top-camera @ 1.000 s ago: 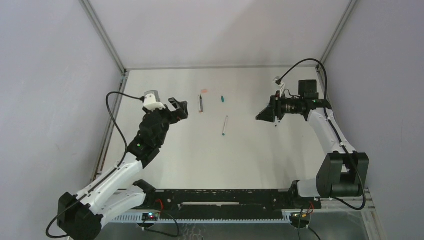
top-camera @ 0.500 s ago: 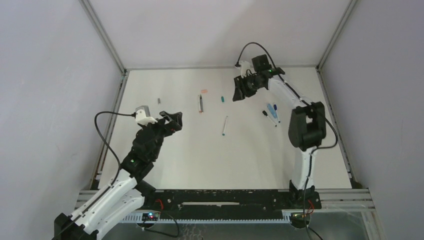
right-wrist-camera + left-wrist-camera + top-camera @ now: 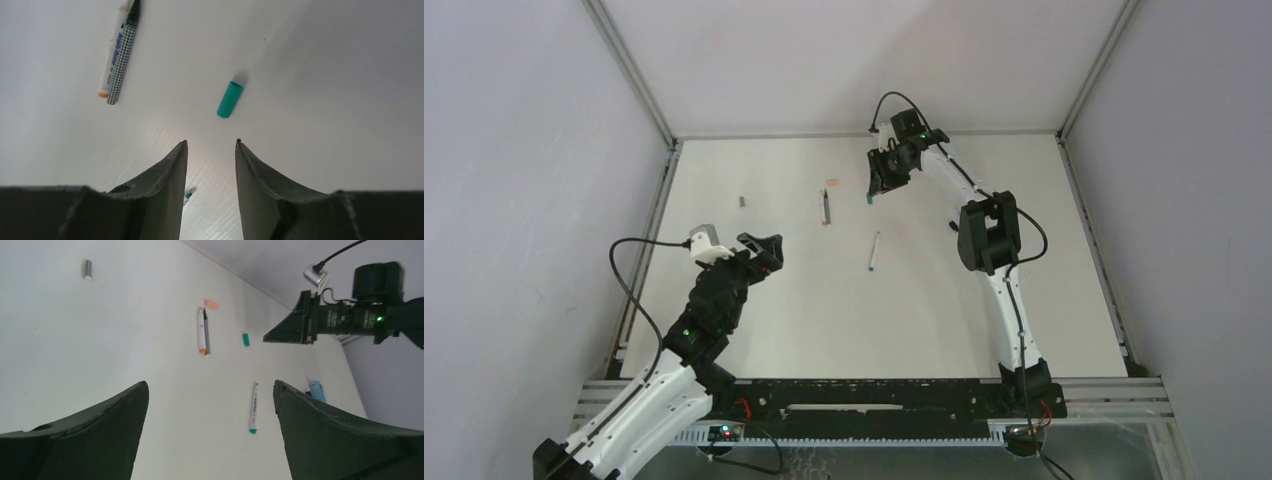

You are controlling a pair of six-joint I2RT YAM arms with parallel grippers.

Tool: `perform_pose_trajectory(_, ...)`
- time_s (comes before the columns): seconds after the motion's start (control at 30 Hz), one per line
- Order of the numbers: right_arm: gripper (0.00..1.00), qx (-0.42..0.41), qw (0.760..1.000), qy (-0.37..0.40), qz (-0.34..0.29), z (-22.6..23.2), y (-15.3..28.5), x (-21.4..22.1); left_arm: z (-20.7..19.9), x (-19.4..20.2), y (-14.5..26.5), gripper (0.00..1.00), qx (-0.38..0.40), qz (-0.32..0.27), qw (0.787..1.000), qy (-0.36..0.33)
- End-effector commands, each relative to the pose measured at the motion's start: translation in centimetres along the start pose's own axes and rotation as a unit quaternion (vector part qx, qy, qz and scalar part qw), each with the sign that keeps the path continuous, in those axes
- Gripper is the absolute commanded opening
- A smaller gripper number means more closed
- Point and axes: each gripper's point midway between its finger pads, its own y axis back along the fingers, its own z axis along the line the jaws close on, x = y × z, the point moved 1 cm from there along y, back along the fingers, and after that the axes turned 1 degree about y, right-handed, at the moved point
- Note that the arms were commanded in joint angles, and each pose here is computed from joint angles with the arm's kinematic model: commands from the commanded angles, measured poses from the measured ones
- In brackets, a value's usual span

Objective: Insert the pens into the pen caps
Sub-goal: Move the pen cap to the center of the board.

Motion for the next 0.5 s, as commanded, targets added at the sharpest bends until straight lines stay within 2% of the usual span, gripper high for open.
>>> perform_pose_trajectory(0.0,0.46,0.006,1.0,-0.002,-0.021,0.1,-0.7,-1.5,-0.4,0.0,-0.8,0.97,-0.009,0.006,1.0,-0.006)
perform_pose_trajectory(0.47,0.42,0.006,0.999,0.003,-0.034,-0.8,-3.6,-1.8,-1.2,0.0,-2.1,0.97,-0.018,0.018,0.999,-0.021)
